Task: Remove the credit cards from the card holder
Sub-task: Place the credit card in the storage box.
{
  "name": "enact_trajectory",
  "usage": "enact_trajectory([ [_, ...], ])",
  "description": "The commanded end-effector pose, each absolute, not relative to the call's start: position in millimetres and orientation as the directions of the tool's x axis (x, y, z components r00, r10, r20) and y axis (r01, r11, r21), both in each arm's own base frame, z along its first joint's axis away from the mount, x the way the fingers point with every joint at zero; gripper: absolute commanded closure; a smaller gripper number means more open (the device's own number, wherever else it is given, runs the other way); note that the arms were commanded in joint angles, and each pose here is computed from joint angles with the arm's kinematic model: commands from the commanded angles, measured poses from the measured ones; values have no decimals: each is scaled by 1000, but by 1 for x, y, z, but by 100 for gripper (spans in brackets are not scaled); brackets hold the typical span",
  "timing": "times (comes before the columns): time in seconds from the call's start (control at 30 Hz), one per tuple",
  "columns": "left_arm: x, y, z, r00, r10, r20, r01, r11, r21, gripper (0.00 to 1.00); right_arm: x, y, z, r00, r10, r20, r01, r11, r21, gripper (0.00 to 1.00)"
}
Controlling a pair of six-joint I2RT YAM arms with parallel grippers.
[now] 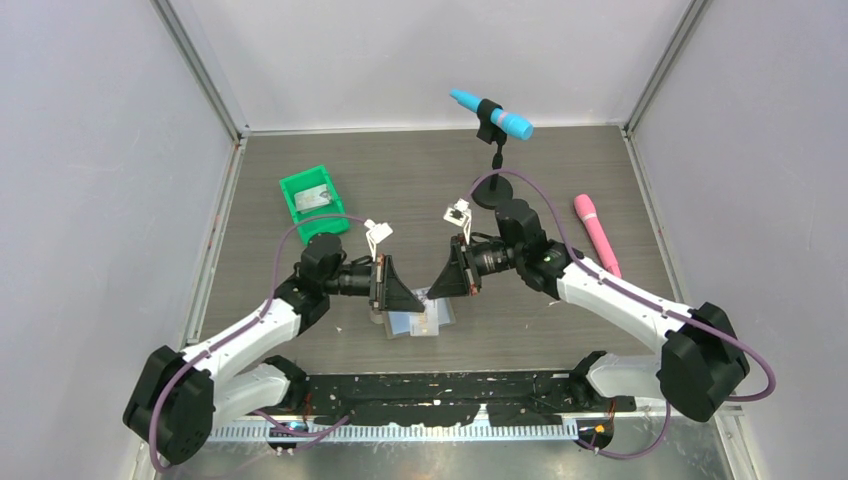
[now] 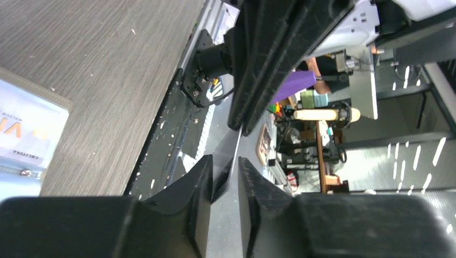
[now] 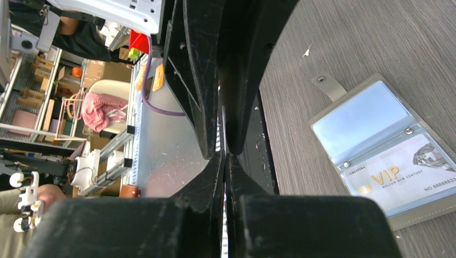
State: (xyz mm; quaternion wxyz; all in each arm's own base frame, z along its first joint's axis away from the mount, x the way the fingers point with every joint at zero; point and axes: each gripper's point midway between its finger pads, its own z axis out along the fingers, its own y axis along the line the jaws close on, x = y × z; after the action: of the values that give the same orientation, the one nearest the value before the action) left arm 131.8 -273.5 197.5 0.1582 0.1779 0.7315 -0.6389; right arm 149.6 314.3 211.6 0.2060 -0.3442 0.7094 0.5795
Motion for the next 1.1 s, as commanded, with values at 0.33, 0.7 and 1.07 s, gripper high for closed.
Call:
enact_trajectory([
  [0.33, 176, -245, 213, -815, -159, -558, 494, 315, -811, 44, 202, 324, 255, -730, 156, -665, -647, 152, 747, 95],
  [0.7, 194, -230, 234, -750, -360, -554, 487, 266, -832, 42, 219, 303, 291, -698, 487, -526, -577, 53, 815, 95],
  [1.07, 206, -233, 255, -745, -493, -450, 462, 106, -881, 50, 236, 276, 275, -652, 666, -362, -447, 47, 893, 95],
])
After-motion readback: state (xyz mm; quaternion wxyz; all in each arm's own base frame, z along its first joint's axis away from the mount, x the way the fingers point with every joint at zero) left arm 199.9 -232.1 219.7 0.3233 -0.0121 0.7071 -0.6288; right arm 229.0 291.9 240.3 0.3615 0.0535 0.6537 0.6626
